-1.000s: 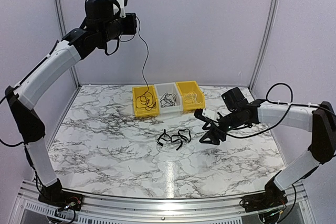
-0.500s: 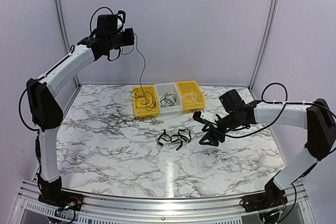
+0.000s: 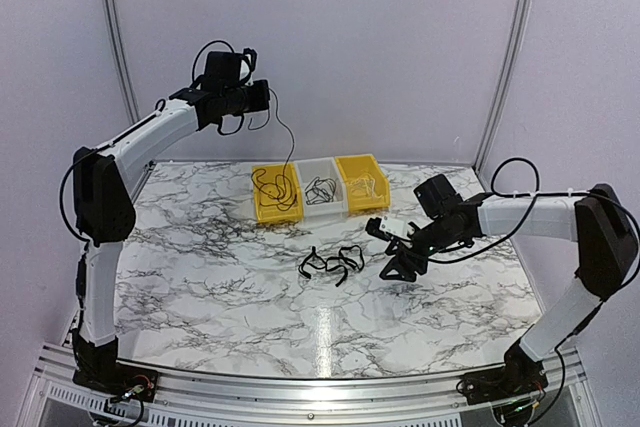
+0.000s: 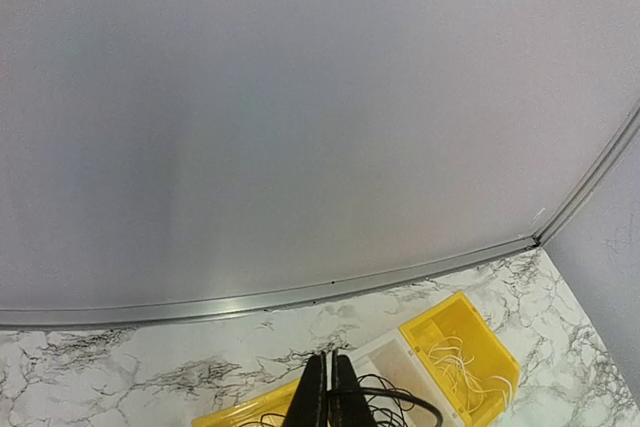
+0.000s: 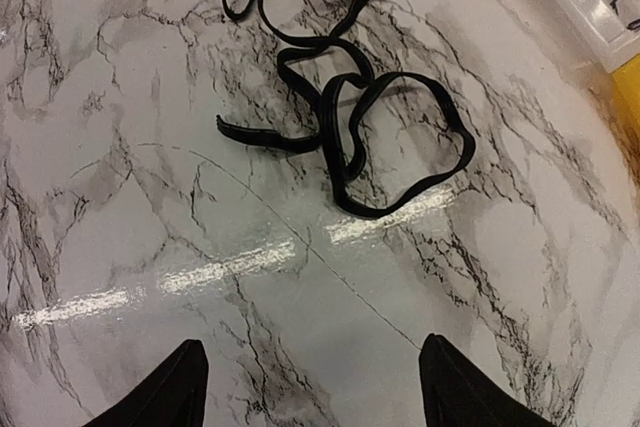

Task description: Untangle the cables

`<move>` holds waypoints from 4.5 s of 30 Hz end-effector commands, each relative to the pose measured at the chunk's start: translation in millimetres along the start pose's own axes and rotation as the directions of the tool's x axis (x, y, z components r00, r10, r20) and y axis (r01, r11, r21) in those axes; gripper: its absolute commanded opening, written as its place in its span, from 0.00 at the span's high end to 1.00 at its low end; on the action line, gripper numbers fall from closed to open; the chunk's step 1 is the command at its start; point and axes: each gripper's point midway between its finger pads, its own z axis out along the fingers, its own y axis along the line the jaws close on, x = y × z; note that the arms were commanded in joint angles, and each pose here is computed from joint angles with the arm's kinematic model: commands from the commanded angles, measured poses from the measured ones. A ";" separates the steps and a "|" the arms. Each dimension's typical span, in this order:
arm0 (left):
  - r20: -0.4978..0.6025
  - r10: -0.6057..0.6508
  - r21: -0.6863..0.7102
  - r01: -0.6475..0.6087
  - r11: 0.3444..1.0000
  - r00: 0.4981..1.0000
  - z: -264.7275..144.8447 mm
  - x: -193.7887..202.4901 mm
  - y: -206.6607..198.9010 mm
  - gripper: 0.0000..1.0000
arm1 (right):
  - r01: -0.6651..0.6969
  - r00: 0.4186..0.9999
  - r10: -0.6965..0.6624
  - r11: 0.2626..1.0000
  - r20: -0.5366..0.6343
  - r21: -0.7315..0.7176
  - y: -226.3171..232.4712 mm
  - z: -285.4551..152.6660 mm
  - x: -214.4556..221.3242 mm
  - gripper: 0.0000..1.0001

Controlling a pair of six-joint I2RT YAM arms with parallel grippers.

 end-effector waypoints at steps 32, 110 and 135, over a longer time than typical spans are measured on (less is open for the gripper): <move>-0.296 0.053 -0.165 -0.106 0.981 0.954 19.5 138.7 88.1 1.00 | 0.008 0.999 -0.008 1.000 -0.047 -0.011 -3.8 11.6 12.5 0.27; -0.090 0.273 0.427 -0.211 0.879 0.958 -156.8 146.5 -121.7 0.47 | -0.017 0.995 0.006 0.994 0.097 0.111 -37.6 -39.2 -64.0 0.27; -0.558 0.019 0.103 0.046 0.994 0.830 -84.9 359.3 -107.8 0.58 | -0.014 0.999 0.007 0.989 0.046 0.147 -47.0 -8.0 -44.8 0.32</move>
